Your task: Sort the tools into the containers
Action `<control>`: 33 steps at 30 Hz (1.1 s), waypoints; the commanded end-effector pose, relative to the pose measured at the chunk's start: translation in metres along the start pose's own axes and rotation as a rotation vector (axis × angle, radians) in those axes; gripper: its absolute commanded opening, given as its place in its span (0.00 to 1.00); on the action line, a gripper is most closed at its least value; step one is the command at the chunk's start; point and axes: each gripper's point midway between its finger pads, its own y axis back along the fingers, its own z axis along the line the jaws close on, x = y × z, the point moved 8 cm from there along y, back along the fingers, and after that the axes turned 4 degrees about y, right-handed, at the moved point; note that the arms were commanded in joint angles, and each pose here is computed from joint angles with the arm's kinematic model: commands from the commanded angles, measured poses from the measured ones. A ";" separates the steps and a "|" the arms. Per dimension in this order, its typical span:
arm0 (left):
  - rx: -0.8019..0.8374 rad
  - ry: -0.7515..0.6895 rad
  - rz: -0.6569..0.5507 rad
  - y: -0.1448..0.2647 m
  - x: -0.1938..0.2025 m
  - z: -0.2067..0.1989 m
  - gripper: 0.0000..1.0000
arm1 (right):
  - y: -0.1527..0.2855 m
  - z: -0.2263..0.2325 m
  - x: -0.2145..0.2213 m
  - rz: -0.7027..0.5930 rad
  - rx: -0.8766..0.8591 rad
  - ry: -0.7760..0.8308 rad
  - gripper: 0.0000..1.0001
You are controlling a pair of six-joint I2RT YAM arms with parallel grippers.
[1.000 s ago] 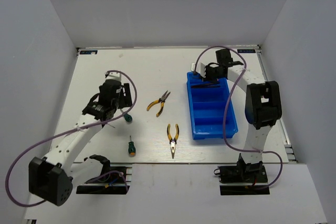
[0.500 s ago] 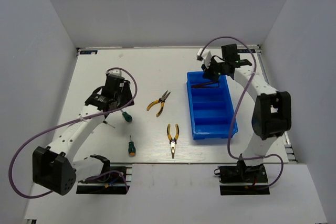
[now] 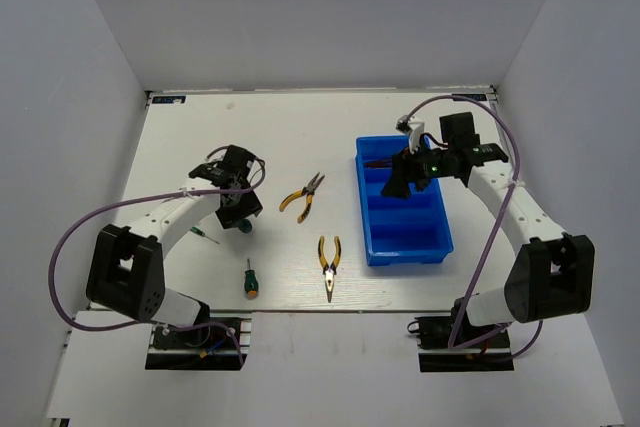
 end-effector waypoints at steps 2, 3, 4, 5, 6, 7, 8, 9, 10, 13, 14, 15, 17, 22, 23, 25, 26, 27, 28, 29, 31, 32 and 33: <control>-0.051 0.036 -0.032 -0.007 -0.003 0.003 0.66 | 0.006 0.011 -0.004 -0.059 -0.038 -0.026 0.72; -0.065 0.032 -0.021 -0.013 0.000 0.005 0.66 | 0.005 0.010 -0.005 -0.064 -0.033 -0.028 0.72; -0.077 0.028 -0.012 -0.017 0.001 0.005 0.66 | 0.003 0.009 -0.003 -0.063 -0.037 -0.032 0.72; -0.088 0.026 -0.015 -0.021 0.003 0.007 0.66 | 0.002 0.010 -0.003 -0.060 -0.043 -0.038 0.72; -0.090 0.026 -0.014 -0.024 0.003 0.006 0.68 | 0.004 0.010 -0.003 -0.062 -0.044 -0.040 0.72; -0.107 0.031 -0.016 -0.027 0.001 0.008 0.68 | 0.004 0.012 -0.003 -0.060 -0.051 -0.044 0.72; -0.108 0.031 -0.015 -0.030 0.001 0.007 0.68 | 0.006 0.011 -0.003 -0.065 -0.047 -0.047 0.72; -0.124 0.026 -0.003 -0.035 0.003 0.008 0.68 | 0.006 0.012 -0.004 -0.069 -0.052 -0.043 0.72; -0.130 0.026 -0.012 -0.038 0.002 0.007 0.68 | 0.009 0.015 -0.001 -0.063 -0.053 -0.056 0.72; -0.154 0.020 -0.010 -0.046 -0.001 0.008 0.68 | 0.014 0.019 -0.002 -0.091 -0.056 -0.050 0.72; -0.152 0.021 -0.011 -0.047 -0.003 0.005 0.68 | 0.016 0.021 0.001 -0.097 -0.051 -0.044 0.72; -0.158 0.018 -0.006 -0.049 -0.002 0.005 0.67 | 0.017 0.022 0.001 -0.100 -0.052 -0.046 0.72; -0.168 0.015 0.001 -0.053 -0.002 0.004 0.60 | 0.021 0.026 0.003 -0.118 -0.048 -0.039 0.72; -0.168 -0.005 0.003 -0.052 -0.002 0.005 0.28 | 0.029 0.032 0.003 -0.147 -0.046 -0.032 0.73; -0.167 -0.004 0.002 -0.049 -0.002 0.006 0.17 | 0.030 0.034 0.004 -0.147 -0.053 -0.032 0.73; -0.118 -0.057 -0.027 -0.036 -0.006 -0.001 0.05 | 0.032 0.036 0.005 -0.151 -0.058 -0.021 0.66; -0.056 -0.077 -0.050 -0.027 -0.014 -0.010 0.00 | 0.033 0.038 0.006 -0.153 -0.070 -0.015 0.46; 0.019 -0.125 -0.053 -0.020 -0.015 -0.020 0.00 | 0.033 0.038 0.008 -0.147 -0.074 0.021 0.11; 0.149 -0.227 -0.031 -0.008 -0.015 -0.028 0.00 | 0.035 0.040 0.010 -0.145 -0.073 0.036 0.00; 0.279 -0.286 -0.081 0.006 -0.024 -0.047 0.00 | 0.036 0.043 0.011 -0.151 -0.086 0.056 0.00; 0.532 -0.503 -0.098 0.030 -0.028 -0.070 0.00 | 0.040 0.039 0.010 -0.165 -0.037 0.103 0.00; 0.656 -0.574 -0.158 0.042 -0.034 -0.082 0.00 | 0.041 0.037 0.013 -0.159 0.003 0.098 0.09; 0.745 -0.632 -0.178 0.051 -0.034 -0.093 0.00 | 0.042 0.034 0.009 -0.177 0.039 0.104 0.14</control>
